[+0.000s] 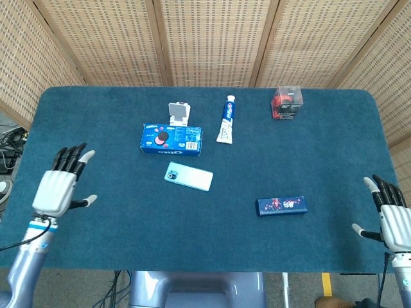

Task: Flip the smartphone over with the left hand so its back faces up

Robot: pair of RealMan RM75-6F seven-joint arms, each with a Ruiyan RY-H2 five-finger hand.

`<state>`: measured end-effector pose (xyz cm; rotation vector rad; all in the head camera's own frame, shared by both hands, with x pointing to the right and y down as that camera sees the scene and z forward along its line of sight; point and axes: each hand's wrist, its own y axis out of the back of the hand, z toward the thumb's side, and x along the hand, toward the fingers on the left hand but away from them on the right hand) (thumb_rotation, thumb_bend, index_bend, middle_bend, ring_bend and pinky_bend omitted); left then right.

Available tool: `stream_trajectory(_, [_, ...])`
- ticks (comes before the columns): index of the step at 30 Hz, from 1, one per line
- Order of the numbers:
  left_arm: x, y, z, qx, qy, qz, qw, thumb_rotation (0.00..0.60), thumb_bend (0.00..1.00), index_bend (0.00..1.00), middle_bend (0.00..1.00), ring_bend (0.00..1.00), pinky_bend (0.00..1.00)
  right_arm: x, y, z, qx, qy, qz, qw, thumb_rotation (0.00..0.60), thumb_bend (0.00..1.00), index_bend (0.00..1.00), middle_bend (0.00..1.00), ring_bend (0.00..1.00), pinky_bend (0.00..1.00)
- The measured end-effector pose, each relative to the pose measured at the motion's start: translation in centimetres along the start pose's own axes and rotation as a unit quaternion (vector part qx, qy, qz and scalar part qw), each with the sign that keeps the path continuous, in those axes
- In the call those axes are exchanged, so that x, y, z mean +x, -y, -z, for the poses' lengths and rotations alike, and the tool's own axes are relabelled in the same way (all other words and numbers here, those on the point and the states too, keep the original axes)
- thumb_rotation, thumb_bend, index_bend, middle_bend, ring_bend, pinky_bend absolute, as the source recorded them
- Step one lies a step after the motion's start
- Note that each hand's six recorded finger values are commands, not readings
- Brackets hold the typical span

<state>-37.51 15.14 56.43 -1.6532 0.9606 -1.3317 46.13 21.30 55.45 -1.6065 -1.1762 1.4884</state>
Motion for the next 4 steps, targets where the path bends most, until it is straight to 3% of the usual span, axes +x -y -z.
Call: stream_trajectory(4, [-3.3, -0.3, 2.1, -0.009, -0.023, 0.007, 0.9997, 0.6, 0.0, 0.0, 0.0, 0.0, 0.0, 0.2, -0.4, 0.0, -0.004, -0.001, 0.004, 1.0, 0.6, 0.0, 0.06, 0.0, 0.0, 0.0])
